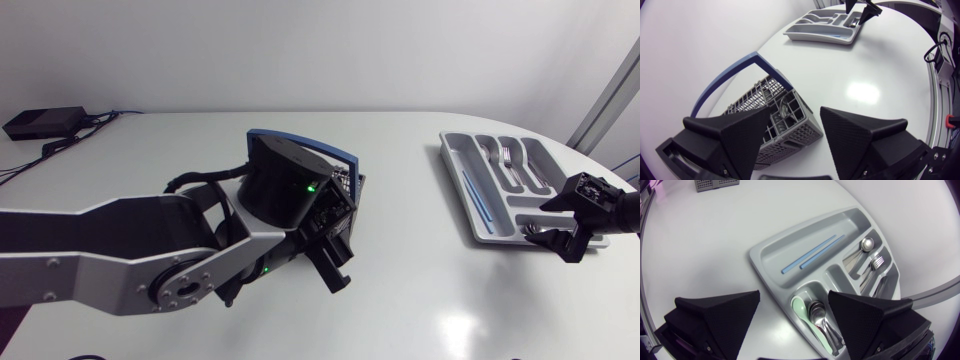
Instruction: Unload the cutlery basket into the drawer organizer.
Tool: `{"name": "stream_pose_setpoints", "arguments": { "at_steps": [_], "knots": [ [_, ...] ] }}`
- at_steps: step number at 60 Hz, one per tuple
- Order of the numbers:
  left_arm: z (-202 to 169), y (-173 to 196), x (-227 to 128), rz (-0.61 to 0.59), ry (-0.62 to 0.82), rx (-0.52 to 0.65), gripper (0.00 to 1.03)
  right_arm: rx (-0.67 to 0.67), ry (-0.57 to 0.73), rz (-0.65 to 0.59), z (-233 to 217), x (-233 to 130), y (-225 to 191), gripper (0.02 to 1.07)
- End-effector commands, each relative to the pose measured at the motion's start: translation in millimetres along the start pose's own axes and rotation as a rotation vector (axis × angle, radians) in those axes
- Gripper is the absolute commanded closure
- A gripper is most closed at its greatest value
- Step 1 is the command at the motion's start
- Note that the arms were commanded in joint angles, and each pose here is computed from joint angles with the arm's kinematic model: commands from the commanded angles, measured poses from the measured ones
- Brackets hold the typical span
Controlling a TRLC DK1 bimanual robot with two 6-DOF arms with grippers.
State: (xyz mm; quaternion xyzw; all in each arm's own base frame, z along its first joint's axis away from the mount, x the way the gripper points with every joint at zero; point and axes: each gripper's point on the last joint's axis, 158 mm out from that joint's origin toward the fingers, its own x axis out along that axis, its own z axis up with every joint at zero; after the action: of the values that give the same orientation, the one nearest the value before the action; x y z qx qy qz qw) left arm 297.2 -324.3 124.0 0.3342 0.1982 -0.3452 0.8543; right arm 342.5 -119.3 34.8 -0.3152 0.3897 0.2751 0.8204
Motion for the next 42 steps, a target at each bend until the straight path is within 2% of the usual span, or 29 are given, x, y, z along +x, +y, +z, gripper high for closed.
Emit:
{"name": "stream_pose_setpoints", "arguments": {
  "at_steps": [1,32,42],
  "knots": [
    [-1.7,4.8,3.2,0.018,-0.004,0.008,0.33,0.024,-0.025,0.009,10.2,1.7,16.0,0.08],
    [1.4,38.1,19.5,0.070,0.024,-0.028,0.34,0.016,-0.098,0.049,52.5,6.3,62.3,0.08],
    [1.6,33.2,24.7,0.019,0.045,-0.024,0.34,0.022,-0.114,0.067,64.4,5.7,72.9,0.08]
  ]
}}
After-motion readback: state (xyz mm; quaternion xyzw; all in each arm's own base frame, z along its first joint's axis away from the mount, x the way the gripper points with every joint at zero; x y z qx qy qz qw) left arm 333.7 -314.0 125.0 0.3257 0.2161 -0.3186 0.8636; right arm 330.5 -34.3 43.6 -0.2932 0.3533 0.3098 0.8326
